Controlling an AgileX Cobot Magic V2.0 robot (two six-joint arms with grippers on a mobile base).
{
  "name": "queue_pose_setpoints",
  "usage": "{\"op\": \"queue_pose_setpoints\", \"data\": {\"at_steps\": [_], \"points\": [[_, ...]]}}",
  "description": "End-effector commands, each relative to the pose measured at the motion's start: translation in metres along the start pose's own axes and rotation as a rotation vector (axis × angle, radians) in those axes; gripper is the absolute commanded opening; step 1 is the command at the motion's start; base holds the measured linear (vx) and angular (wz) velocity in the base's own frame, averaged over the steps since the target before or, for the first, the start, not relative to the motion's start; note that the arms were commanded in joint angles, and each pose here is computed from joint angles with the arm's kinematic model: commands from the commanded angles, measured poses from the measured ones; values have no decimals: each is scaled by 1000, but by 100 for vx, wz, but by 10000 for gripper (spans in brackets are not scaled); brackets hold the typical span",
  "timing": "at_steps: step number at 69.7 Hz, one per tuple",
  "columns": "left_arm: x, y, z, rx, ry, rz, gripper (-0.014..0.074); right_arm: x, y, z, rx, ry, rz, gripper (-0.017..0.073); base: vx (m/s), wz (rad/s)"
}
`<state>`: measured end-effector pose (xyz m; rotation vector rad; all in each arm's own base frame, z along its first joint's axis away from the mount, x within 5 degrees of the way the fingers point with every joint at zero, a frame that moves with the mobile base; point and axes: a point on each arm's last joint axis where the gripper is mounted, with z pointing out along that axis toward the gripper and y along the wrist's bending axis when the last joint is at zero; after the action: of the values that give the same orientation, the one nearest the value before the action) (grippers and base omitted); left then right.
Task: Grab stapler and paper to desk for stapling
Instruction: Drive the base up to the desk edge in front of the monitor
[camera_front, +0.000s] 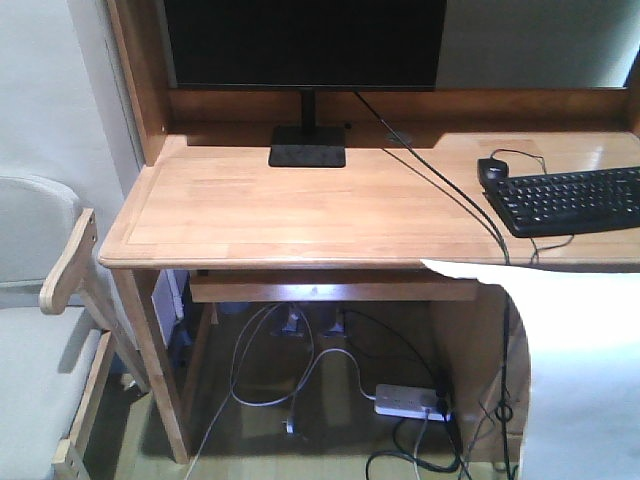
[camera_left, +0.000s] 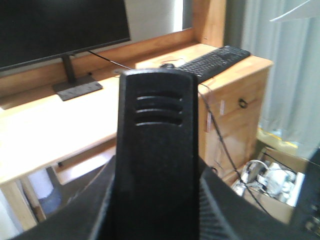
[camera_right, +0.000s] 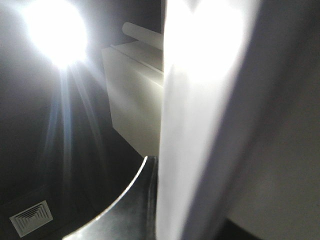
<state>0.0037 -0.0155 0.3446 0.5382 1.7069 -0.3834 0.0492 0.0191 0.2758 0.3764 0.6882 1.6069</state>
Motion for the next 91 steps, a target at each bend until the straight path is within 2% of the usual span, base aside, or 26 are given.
{"op": "queue_pose_setpoints", "data": {"at_steps": [1, 91], "points": [[-18, 1, -3, -11, -130, -15, -6, 0, 14, 4, -131, 4, -22, -5, 22, 10], [-18, 1, -3, -11, -130, -15, -6, 0, 14, 4, -132, 4, -22, -5, 21, 2]]}}
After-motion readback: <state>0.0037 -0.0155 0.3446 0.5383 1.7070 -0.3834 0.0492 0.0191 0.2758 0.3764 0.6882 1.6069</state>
